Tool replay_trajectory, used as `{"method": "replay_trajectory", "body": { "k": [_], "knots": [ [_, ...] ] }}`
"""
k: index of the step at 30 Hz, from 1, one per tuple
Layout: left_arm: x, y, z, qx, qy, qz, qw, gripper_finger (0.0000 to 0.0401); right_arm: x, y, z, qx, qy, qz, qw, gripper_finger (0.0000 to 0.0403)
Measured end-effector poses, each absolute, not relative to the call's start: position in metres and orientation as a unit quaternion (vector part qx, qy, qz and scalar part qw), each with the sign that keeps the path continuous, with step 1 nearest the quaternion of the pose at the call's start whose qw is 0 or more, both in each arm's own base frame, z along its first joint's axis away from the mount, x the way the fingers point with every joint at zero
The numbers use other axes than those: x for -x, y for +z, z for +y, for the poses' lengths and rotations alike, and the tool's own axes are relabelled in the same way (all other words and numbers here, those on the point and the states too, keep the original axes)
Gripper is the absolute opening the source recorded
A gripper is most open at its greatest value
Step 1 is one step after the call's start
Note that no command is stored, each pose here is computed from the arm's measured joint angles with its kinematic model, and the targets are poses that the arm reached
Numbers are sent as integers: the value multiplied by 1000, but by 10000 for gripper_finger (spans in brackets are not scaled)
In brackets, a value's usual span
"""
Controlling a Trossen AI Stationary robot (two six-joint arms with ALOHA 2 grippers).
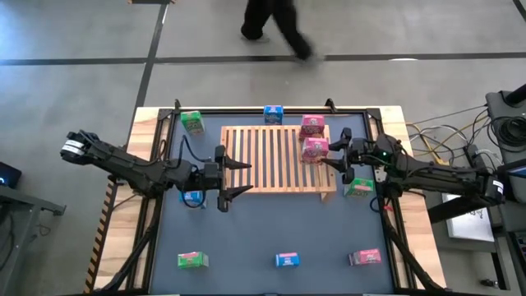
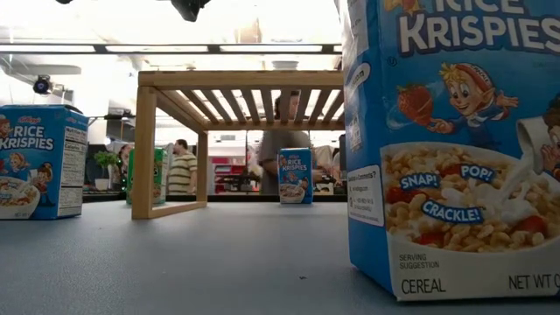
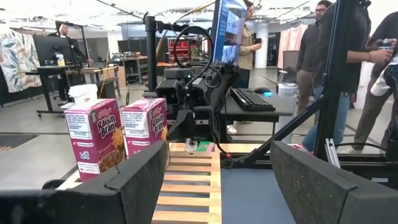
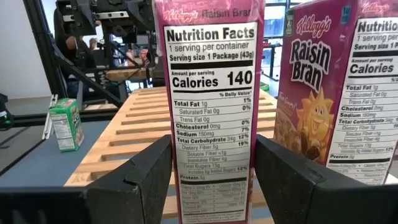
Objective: Stack cereal on shelf
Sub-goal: Put the top pink cereal box on the shelf aligned with the other pink cereal box, then put the pink cereal box on the shelf aligned with the other pink cereal boxes
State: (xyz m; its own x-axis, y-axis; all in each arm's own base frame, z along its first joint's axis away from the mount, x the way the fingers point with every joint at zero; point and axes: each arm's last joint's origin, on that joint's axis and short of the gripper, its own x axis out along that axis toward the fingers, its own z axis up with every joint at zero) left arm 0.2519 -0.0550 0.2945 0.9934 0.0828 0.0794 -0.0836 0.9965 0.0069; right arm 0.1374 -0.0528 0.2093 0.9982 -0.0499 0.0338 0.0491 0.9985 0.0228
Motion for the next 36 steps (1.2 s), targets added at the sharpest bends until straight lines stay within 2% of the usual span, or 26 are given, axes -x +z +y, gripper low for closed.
{"method": "replay_trajectory", "body": {
  "k": [21, 23, 29, 36],
  "knots": [
    [-252, 294, -55, -5, 41, -37, 998, 270, -94, 228, -33, -1, -43, -28, 999, 206],
    [-252, 293, -55, -5, 41, -35, 999, 270, -88, 238, -29, 0, -12, -35, 999, 206],
    [-252, 290, -55, -10, 41, -20, 999, 270, -66, 272, -8, -23, 164, -98, 981, 206],
    [-255, 286, -56, -18, 41, -7, 999, 270, -53, 290, 1, -47, 196, -131, 971, 206]
  ]
}}
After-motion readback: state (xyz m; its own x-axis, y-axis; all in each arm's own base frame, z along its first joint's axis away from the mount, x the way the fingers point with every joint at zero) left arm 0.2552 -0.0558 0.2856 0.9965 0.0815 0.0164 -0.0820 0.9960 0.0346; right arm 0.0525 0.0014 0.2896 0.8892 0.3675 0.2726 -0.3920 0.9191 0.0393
